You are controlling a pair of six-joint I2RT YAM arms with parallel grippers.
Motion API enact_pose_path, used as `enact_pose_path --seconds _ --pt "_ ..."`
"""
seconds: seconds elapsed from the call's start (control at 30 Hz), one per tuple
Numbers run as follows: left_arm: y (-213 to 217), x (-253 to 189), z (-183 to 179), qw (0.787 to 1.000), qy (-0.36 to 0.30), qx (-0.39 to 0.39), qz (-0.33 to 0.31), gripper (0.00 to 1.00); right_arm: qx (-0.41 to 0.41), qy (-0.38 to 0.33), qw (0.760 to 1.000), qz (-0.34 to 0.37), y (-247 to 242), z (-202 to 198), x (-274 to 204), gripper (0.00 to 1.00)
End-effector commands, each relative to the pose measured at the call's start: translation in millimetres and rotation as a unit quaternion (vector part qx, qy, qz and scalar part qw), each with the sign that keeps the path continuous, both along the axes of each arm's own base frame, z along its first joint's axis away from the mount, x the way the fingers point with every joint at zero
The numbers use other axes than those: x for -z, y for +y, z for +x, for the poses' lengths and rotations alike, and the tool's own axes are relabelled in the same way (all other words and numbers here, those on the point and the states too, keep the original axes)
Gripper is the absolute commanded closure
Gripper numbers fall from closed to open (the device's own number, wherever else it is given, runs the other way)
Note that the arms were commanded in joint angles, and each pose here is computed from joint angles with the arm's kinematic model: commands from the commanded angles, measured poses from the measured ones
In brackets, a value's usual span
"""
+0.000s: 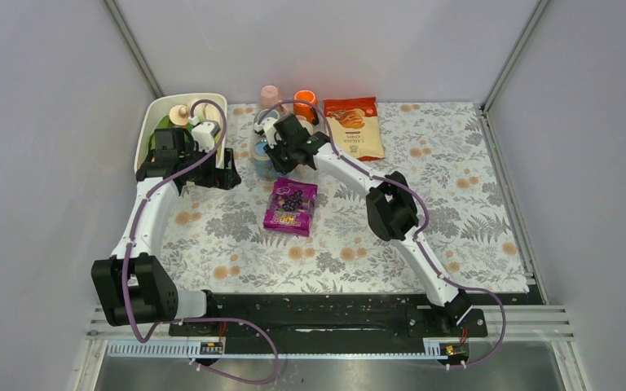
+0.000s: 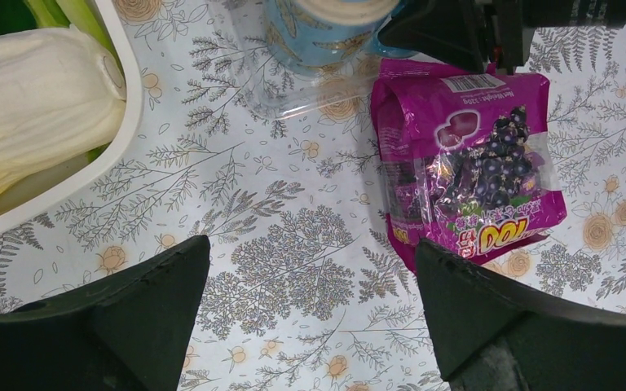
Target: Turn the mug right side up
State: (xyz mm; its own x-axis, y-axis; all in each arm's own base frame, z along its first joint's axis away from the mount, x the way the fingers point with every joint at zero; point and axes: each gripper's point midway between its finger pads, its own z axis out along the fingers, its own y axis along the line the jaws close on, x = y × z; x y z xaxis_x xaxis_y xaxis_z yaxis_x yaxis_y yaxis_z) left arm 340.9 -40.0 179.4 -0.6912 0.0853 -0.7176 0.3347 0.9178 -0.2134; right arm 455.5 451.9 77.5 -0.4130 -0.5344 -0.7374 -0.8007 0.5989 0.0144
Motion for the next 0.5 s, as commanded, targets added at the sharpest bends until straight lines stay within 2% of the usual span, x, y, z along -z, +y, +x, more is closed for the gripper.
enact_pose_path --seconds 0.0,0.1,0.23,0.37,0.47 --pt "-2.6 -14.7 6.7 0.999 -0.028 0.017 -0.001 0.01 -0.004 -0.019 1.0 0.0 8.0 -6.0 -25.9 0.99" --pt "-6.6 -17.9 3.7 0.999 -0.03 0.03 -0.01 0.01 -0.02 -0.013 0.998 0.052 21.3 -14.1 -56.4 1.0" --pt "-2.9 -35.1 5.5 0.999 -0.028 0.021 -0.031 0.02 -0.01 -0.027 0.988 0.15 36.3 -19.2 -130.8 1.0" --pt "5.4 -63.1 9.8 0.999 -0.048 -0.007 -0.024 0.04 -0.007 -0.027 0.958 0.287 44.7 -37.2 -222.0 1.0" --pt "-5.1 -93.7 6.9 0.996 -0.08 0.005 -0.05 0.03 0.007 -0.028 0.919 0.394 38.7 -53.4 -279.9 1.0"
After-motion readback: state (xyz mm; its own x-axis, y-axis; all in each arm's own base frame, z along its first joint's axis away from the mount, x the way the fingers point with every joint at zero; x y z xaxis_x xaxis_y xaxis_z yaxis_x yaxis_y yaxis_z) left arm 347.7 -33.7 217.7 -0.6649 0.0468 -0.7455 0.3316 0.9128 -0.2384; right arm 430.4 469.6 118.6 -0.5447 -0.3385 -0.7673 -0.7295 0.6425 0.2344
